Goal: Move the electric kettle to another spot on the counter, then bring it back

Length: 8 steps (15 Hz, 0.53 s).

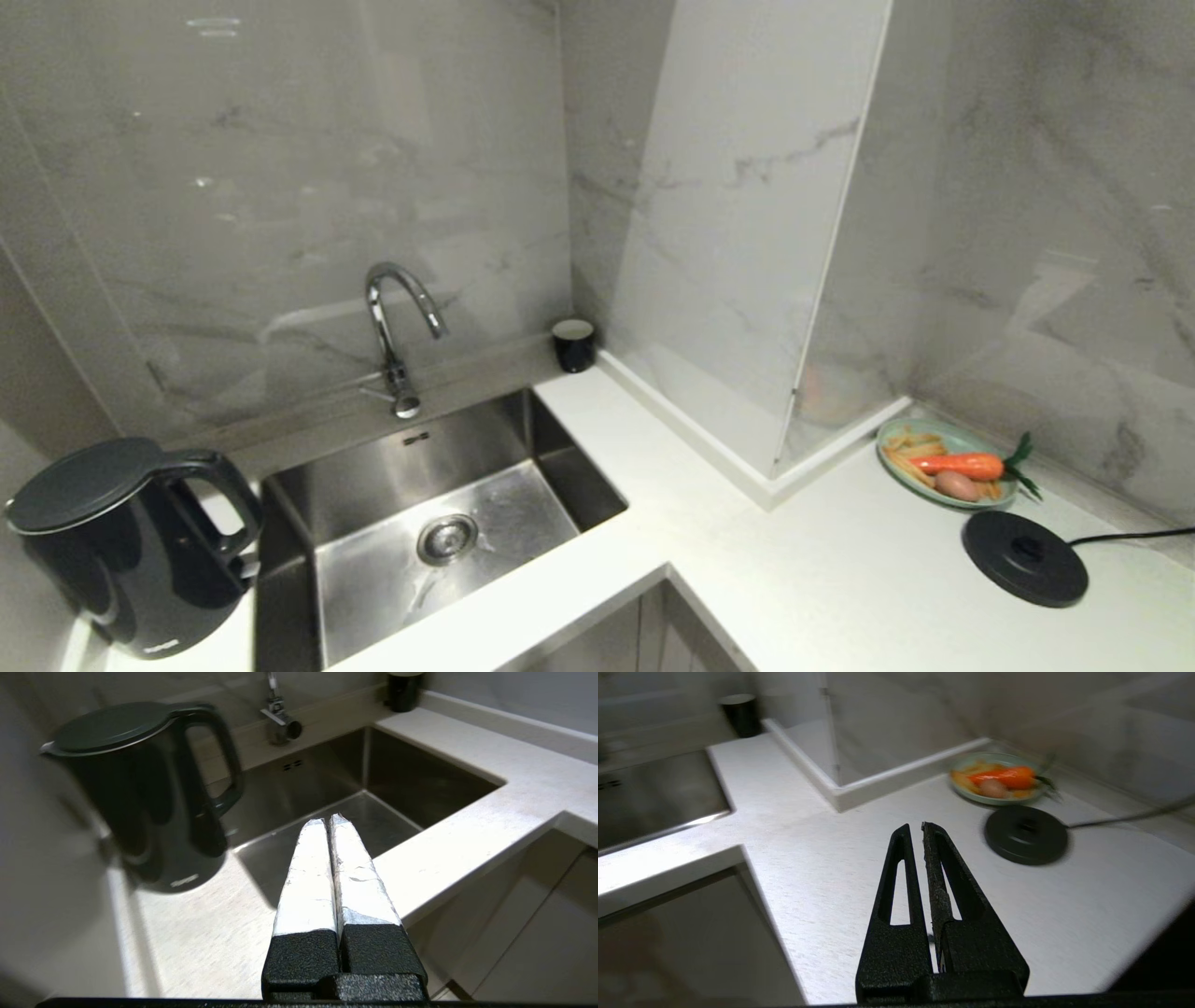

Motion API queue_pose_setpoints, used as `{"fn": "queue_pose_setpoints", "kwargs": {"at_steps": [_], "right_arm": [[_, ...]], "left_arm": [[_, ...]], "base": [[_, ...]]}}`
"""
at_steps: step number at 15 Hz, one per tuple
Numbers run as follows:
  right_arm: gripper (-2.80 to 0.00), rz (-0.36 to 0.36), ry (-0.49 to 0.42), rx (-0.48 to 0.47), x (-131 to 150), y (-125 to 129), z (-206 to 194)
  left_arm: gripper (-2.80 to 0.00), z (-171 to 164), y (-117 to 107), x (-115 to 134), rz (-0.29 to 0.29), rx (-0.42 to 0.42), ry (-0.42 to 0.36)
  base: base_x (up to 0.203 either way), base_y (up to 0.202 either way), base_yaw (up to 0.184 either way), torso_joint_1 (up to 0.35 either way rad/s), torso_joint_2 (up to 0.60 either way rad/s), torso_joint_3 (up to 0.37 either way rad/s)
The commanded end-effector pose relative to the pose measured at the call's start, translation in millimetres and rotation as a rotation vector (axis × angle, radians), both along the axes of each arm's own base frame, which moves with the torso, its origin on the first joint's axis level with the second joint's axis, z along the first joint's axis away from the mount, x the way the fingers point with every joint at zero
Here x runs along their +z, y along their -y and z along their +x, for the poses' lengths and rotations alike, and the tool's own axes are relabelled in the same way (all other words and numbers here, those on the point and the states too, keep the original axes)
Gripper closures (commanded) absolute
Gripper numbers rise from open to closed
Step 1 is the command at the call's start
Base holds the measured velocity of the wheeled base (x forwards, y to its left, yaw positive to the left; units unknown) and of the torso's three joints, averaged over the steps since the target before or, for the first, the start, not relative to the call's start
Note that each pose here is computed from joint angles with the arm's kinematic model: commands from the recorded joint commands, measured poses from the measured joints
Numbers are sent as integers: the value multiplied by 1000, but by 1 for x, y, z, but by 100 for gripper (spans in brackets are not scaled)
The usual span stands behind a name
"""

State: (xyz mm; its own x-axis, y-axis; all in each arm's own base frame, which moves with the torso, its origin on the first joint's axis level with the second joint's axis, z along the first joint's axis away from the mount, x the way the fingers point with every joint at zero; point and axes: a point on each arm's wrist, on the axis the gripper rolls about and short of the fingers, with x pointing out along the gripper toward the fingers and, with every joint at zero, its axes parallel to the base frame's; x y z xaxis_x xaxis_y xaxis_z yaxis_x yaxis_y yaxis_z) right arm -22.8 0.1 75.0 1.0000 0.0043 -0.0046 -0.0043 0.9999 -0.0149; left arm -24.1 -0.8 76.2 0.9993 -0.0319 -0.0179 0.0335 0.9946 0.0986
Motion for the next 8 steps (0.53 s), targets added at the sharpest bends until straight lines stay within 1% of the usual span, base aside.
{"fn": "queue_pose_setpoints", "kwargs": {"at_steps": [1,8], "right_arm": [[0,0,0,0,0,0,0],[0,0,0,0,0,0,0]], "left_arm": [[0,0,0,0,0,0,-2],[0,0,0,0,2,1,-2]], "base": [[-2,-8,171,3,6,-1],[-1,-9,174,1,1,1]]}}
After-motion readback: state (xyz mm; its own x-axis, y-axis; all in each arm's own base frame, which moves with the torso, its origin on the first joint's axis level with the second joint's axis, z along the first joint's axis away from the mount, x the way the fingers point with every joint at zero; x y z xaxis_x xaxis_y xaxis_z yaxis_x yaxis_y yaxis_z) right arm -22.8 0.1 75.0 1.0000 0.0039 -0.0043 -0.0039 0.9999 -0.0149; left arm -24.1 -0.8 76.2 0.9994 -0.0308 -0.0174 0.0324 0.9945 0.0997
